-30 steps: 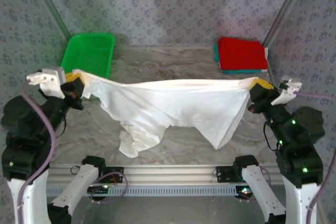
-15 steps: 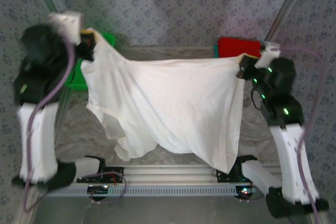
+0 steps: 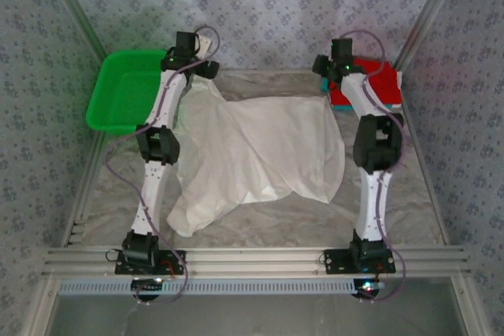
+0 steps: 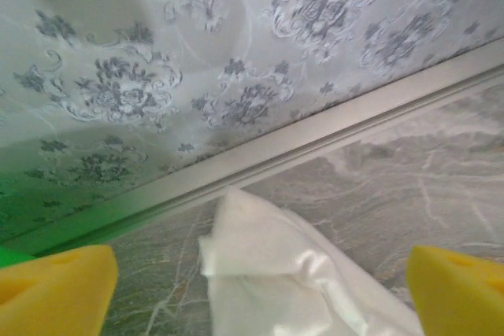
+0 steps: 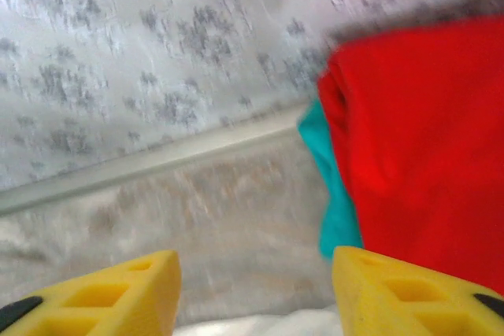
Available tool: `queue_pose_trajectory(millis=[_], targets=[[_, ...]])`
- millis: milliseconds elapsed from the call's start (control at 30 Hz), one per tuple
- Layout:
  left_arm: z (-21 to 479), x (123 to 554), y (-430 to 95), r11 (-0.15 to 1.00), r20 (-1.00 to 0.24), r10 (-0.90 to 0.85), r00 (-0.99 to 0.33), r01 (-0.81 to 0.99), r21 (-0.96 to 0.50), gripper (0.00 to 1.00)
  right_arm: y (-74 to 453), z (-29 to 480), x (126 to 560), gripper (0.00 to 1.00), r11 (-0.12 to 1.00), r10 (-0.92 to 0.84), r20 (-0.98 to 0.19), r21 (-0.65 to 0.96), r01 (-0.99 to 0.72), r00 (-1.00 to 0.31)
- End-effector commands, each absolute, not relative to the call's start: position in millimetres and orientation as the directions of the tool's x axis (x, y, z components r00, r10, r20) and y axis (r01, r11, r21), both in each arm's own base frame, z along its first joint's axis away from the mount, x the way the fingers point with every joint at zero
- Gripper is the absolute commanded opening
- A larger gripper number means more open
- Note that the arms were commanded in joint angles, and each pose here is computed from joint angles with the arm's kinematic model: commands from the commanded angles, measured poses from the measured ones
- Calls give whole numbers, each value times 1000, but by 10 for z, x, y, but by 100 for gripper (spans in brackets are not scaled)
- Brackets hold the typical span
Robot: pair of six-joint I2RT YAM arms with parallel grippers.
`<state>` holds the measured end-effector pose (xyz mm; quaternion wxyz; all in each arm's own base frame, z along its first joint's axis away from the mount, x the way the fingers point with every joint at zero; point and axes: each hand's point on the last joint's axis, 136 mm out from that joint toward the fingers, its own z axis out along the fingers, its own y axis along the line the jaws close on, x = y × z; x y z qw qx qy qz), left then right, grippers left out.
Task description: Fold and stack the t-shirts
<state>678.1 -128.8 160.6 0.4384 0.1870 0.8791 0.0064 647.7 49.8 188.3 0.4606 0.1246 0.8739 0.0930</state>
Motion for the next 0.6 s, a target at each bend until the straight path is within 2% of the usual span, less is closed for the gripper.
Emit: queue_pose_trajectory(millis=[0,67,200,300,367,433,567], targets=[[3720,6606,-1229,957,-962,212,-171,238,168,98,625,2858,6506,63,942,308,-834,334,27,-458],[3989,6336,-1260,952,-965,188,-185,274,132,98,694,3047,6385,73,949,276,-852,316,-17,-445],[4000,5834,-1269,949,-927,139,-348,314,24,92,796,3039,5866,77,934,292,-822,355,-39,-489],[3758,5489,-1409,940,-885,97,-456,335,-70,91,911,2767,5294,77,922,306,-799,383,-46,-518],[3617,5138,-1482,939,-914,62,-401,334,-83,98,908,2530,4895,77,927,299,-776,375,-26,-556],[3456,4702,-1400,939,-918,-50,-394,295,-178,98,825,2281,4478,76,939,279,-743,344,11,-608],[2567,3998,-1187,950,-776,-125,-618,152,-274,98,562,1832,3748,72,919,341,-606,376,119,-719]])
